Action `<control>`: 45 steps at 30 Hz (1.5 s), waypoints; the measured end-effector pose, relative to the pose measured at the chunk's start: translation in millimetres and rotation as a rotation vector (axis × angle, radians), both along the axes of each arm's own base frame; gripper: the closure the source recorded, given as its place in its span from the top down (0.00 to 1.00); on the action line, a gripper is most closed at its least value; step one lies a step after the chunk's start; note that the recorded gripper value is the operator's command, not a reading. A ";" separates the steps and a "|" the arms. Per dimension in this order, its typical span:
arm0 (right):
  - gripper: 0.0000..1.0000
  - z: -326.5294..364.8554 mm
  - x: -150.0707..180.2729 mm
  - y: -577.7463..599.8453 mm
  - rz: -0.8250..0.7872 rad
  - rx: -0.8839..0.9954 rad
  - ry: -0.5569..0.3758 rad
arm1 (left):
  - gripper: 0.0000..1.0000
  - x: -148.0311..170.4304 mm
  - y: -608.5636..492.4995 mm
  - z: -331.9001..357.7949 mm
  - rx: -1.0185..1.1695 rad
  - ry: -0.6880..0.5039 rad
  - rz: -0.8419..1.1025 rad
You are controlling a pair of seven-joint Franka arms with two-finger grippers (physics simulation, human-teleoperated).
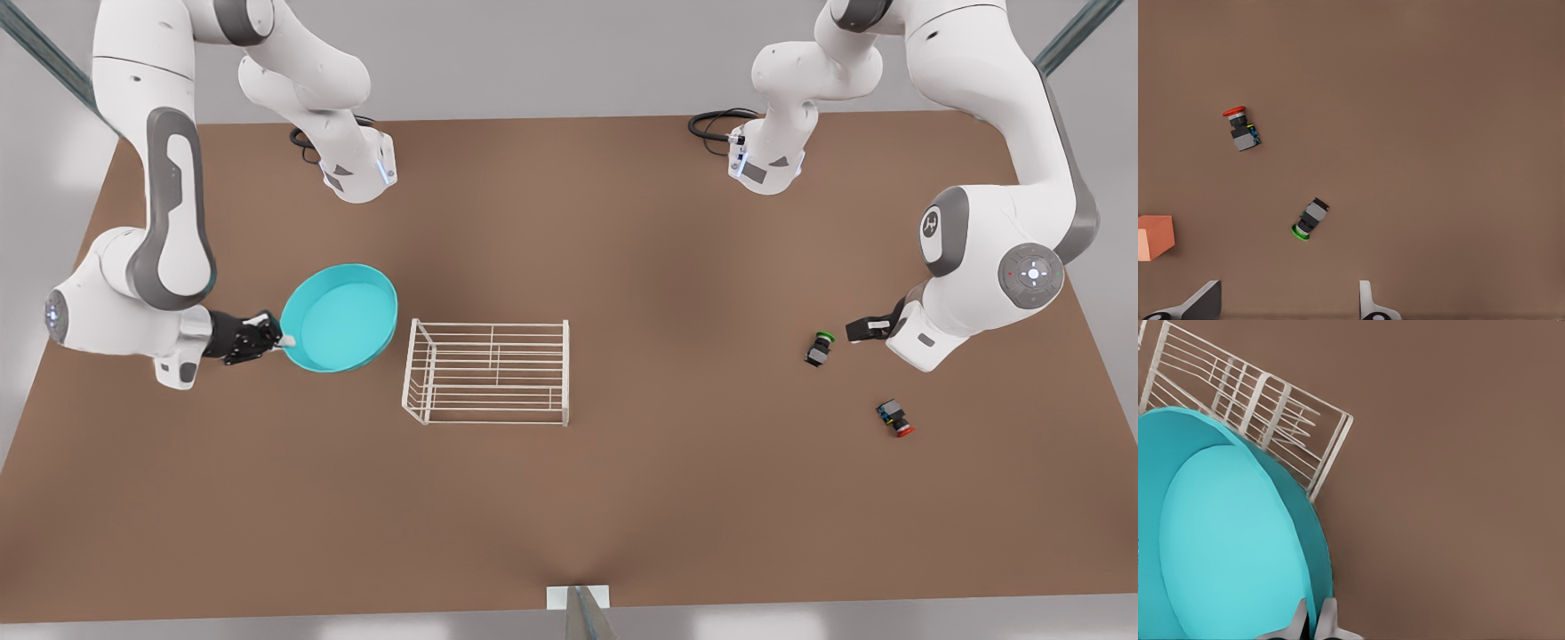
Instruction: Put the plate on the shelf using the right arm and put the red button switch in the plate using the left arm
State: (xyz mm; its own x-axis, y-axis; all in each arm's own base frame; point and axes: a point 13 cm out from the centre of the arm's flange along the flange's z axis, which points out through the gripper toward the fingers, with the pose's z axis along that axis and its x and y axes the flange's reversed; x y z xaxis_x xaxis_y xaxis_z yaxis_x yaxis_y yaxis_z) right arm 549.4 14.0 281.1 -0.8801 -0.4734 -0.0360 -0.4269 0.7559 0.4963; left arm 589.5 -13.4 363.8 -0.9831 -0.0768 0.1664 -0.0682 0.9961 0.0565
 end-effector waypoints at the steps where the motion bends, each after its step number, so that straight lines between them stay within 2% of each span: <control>1: 0.15 6.8 1.8 8.1 0.012 0.001 0.002 | 1.00 0.0 0.0 0.0 0.000 0.000 0.000; 9: 0.16 4.5 4.2 85.0 0.079 -0.007 0.079 | 1.00 -0.3 1.1 -0.6 0.000 0.001 0.002; 15: 0.16 -5.8 14.0 143.6 0.069 0.001 0.113 | 1.00 -0.2 2.0 -0.6 0.001 0.001 0.004; 23: 0.16 -33.1 31.7 215.1 -0.015 0.032 0.124 | 1.00 -0.6 1.9 -1.1 0.001 0.002 0.004; 30: 0.17 -54.3 43.0 233.3 -0.099 0.027 0.124 | 1.00 -2.4 2.5 -4.8 0.002 0.010 0.005; 34: 0.20 -62.3 46.9 237.6 -0.131 0.014 0.123 | 1.00 -1.2 32.5 -35.1 0.051 0.049 0.049; 38: 0.97 -63.5 53.3 232.7 -0.168 0.001 0.116 | 1.00 -2.8 103.1 -139.9 0.003 0.132 0.215; 40: 1.00 -54.9 57.4 229.5 -0.188 0.000 0.105 | 1.00 7.1 117.9 -176.8 -0.018 0.114 0.261; 43: 1.00 33.0 76.8 221.0 -0.187 0.008 0.005 | 1.00 36.8 122.2 -213.4 -0.027 0.045 0.280; 45: 1.00 76.2 79.9 198.2 -0.198 -0.025 -0.017 | 1.00 48.3 133.5 -242.4 -0.011 0.013 0.284</control>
State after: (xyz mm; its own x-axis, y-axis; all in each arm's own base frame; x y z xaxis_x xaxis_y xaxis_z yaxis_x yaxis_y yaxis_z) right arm 629.3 212.2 357.3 -0.9554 -0.2924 -0.0426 -0.2773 0.8377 0.4706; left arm 637.8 120.1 121.4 -0.9202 -0.3470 0.1811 -0.3442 0.9377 0.0481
